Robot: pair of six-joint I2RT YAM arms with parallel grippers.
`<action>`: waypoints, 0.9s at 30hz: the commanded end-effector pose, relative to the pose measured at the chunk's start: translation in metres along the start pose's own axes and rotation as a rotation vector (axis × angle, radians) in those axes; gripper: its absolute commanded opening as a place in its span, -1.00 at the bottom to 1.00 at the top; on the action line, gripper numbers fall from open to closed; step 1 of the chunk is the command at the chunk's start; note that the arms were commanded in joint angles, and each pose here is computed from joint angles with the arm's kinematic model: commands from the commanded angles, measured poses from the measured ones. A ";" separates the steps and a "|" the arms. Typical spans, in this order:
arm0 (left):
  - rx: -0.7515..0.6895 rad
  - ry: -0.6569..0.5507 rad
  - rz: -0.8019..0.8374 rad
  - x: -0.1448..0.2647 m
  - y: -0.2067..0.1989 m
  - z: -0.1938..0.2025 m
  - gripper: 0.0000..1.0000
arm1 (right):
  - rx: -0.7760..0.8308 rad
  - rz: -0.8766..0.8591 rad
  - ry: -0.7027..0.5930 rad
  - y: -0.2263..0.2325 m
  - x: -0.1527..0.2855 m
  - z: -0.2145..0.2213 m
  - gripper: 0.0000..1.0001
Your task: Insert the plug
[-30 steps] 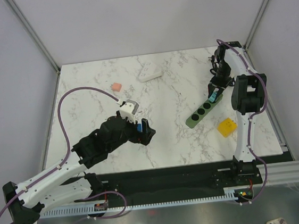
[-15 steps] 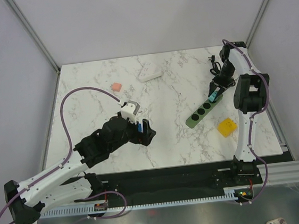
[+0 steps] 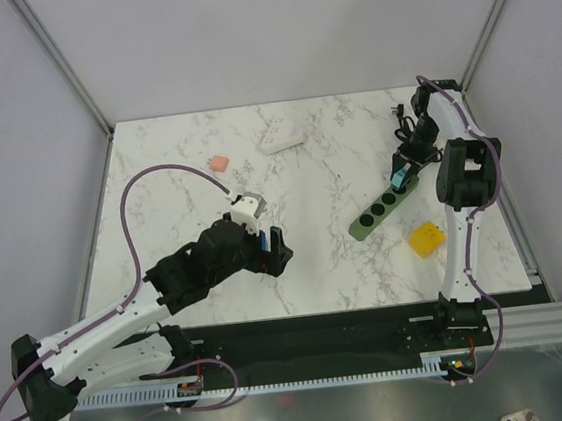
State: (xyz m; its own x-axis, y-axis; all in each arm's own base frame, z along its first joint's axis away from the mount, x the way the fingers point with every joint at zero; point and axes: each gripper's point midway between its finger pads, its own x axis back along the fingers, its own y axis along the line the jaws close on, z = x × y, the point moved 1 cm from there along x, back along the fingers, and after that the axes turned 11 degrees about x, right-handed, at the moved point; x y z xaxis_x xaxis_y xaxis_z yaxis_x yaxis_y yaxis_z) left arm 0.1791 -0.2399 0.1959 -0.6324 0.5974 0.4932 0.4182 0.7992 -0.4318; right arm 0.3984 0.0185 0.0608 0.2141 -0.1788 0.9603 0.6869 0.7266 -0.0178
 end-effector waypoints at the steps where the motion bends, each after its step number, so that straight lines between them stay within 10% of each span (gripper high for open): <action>1: 0.020 -0.022 -0.018 -0.004 0.001 -0.005 0.89 | -0.023 0.019 -0.398 0.021 -0.086 -0.115 -1.00; 27: 0.030 -0.042 0.006 0.002 -0.002 -0.008 0.89 | 0.102 0.081 -0.643 0.026 -0.074 -0.070 -1.00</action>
State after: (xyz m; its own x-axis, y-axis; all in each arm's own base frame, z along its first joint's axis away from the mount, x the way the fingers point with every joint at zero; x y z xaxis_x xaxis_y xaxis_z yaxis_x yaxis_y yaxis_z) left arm 0.1789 -0.2395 0.1963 -0.6334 0.5982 0.4909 0.4186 0.7984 -0.4328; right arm 0.4006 0.0171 0.0554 -0.0918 0.1811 0.9792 0.5818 0.8078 -0.0949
